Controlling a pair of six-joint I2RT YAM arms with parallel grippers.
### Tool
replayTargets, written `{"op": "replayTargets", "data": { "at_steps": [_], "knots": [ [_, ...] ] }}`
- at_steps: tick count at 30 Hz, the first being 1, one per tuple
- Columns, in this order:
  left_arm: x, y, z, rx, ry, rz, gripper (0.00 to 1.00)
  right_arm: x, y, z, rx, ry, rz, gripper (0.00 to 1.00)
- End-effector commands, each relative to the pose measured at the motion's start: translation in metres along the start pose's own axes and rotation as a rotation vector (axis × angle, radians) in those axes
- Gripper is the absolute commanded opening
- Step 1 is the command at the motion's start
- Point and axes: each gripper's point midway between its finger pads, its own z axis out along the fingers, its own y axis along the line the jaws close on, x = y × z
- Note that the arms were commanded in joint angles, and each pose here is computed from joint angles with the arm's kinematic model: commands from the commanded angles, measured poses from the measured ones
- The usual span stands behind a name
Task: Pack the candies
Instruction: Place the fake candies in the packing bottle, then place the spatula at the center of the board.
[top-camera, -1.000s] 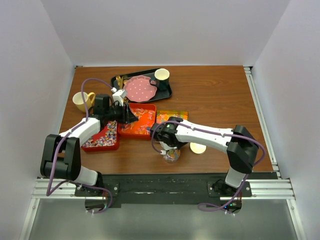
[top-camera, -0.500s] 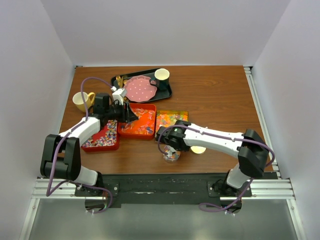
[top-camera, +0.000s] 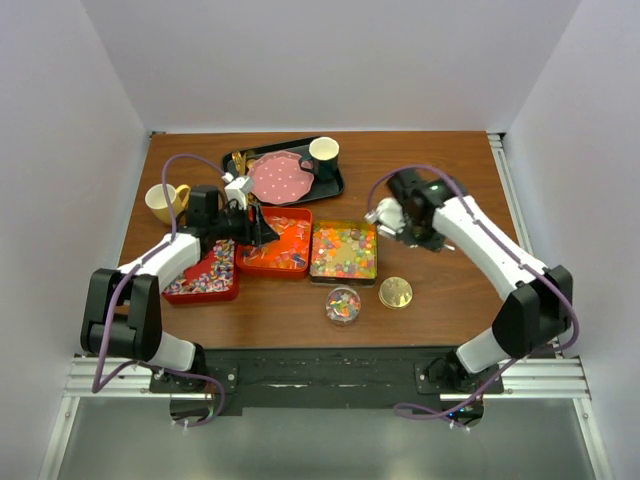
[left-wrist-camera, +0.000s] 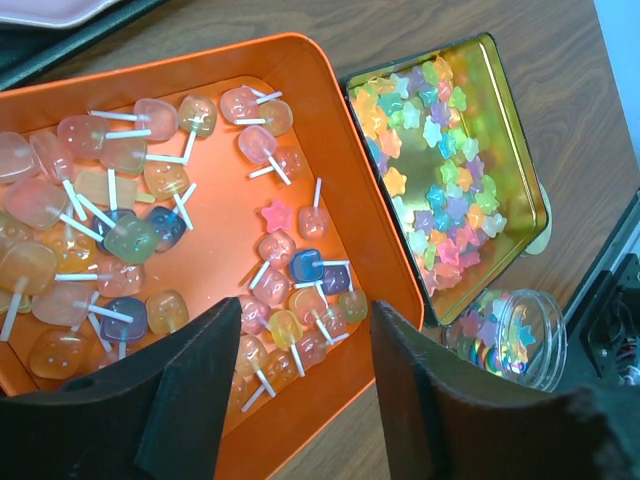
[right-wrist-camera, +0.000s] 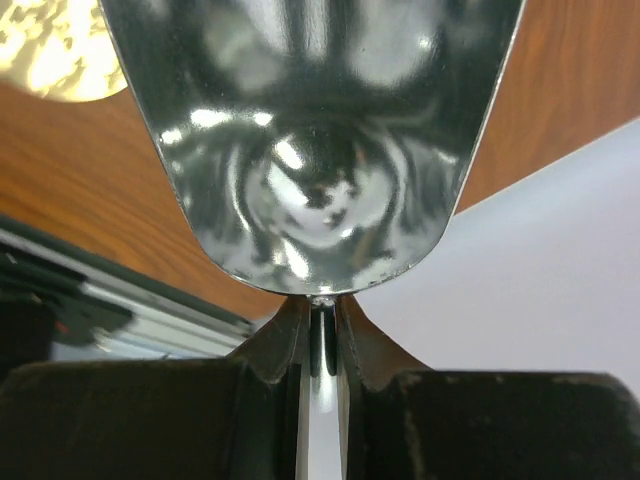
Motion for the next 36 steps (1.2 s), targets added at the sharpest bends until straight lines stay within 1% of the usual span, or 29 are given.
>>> {"op": "replayTargets", "data": {
  "at_steps": [1,2,3,4,5,6,7,8,9,10,12,13,14,15,17,20,21,23,25,26,27,28,29,30,32,33,34,35,36],
  "knots": [
    [-0.024,-0.010,-0.003,0.027,-0.012,0.040,0.63,-0.020,0.001,0.020,-0.097,-0.204,0.301,0.00],
    [-0.021,-0.010,-0.003,0.028,0.013,0.042,0.64,-0.024,0.000,0.029,-0.108,-0.206,0.362,0.00],
    [-0.018,-0.014,0.002,0.044,0.037,0.100,0.66,-0.033,-0.004,0.035,-0.110,-0.246,0.404,0.00],
    [-0.026,-0.020,0.003,0.052,0.039,0.148,0.67,-0.027,-0.008,0.047,-0.113,-0.234,0.458,0.00],
    [-0.019,-0.023,0.003,0.050,0.082,0.169,0.67,-0.029,-0.008,0.059,-0.125,-0.219,0.514,0.00],
    [-0.014,-0.029,0.009,0.051,0.107,0.247,0.67,-0.035,-0.015,0.068,-0.123,-0.246,0.554,0.00],
    [-0.011,-0.035,0.010,0.064,0.122,0.292,0.68,-0.031,-0.021,0.078,-0.131,-0.237,0.612,0.00],
    [-0.009,-0.038,0.012,0.074,0.124,0.324,0.69,-0.031,-0.023,0.093,-0.149,-0.216,0.636,0.00],
    [-0.006,-0.049,0.012,0.090,0.122,0.388,0.72,-0.034,-0.030,0.103,-0.143,-0.225,0.660,0.00],
    [-0.001,-0.050,0.013,0.088,0.121,0.415,0.74,-0.031,-0.038,0.110,-0.147,-0.225,0.706,0.02],
    [0.002,-0.053,0.014,0.059,0.113,0.468,0.81,-0.034,-0.039,0.128,-0.186,-0.207,0.717,0.14],
    [0.006,-0.051,0.014,0.040,0.120,0.478,0.82,-0.036,-0.045,0.130,-0.184,-0.214,0.712,0.15],
    [0.008,-0.047,0.015,0.020,0.125,0.490,0.83,-0.036,-0.044,0.135,-0.189,-0.208,0.703,0.18],
    [0.012,-0.042,0.016,-0.010,0.135,0.519,1.00,-0.037,-0.044,0.139,-0.193,-0.205,0.690,0.21],
    [0.023,-0.033,0.017,-0.041,0.159,0.532,1.00,-0.037,-0.038,0.143,-0.212,-0.213,0.665,0.24],
    [0.027,-0.022,0.018,-0.104,0.164,0.572,1.00,-0.037,-0.034,0.143,-0.214,-0.230,0.639,0.31],
    [0.023,-0.017,0.017,-0.145,0.155,0.588,1.00,-0.037,-0.034,0.140,-0.210,-0.236,0.631,0.36],
    [0.016,-0.017,0.015,-0.174,0.132,0.620,1.00,-0.038,-0.039,0.119,-0.197,-0.331,0.594,0.43],
    [-0.004,-0.020,0.010,-0.226,0.075,0.635,1.00,-0.035,-0.047,0.091,-0.131,-0.457,0.529,0.60],
    [-0.012,-0.023,0.009,-0.242,0.057,0.638,1.00,-0.037,-0.046,0.082,-0.120,-0.507,0.497,0.65],
    [-0.028,-0.028,0.008,-0.275,0.030,0.632,1.00,-0.044,-0.041,0.071,-0.141,-0.585,0.460,0.77],
    [-0.032,-0.026,0.006,-0.307,0.029,0.615,1.00,-0.043,-0.034,0.066,-0.141,-0.616,0.436,0.83],
    [-0.036,-0.020,0.007,-0.357,0.014,0.542,1.00,-0.044,-0.034,0.053,-0.126,-0.666,0.429,0.93],
    [-0.050,-0.007,0.000,-0.475,-0.021,0.497,1.00,-0.052,-0.023,0.045,-0.180,-0.724,0.400,0.93],
    [-0.055,0.011,-0.005,-0.516,-0.022,0.423,1.00,-0.061,-0.011,0.035,-0.251,-0.784,0.324,0.93],
    [-0.056,0.002,-0.001,-0.444,-0.019,0.416,1.00,-0.060,0.005,0.032,-0.328,-0.780,0.287,0.94],
    [-0.057,-0.002,0.001,-0.410,-0.025,0.414,1.00,-0.069,0.010,0.018,-0.363,-0.855,0.166,0.95],
    [-0.060,-0.013,0.000,-0.358,-0.032,0.469,1.00,-0.069,0.018,0.018,-0.400,-0.856,0.106,0.99],
    [-0.049,-0.025,0.004,-0.276,-0.015,0.492,1.00,-0.063,0.035,0.022,-0.480,-0.817,0.062,0.99]
  ]
}}
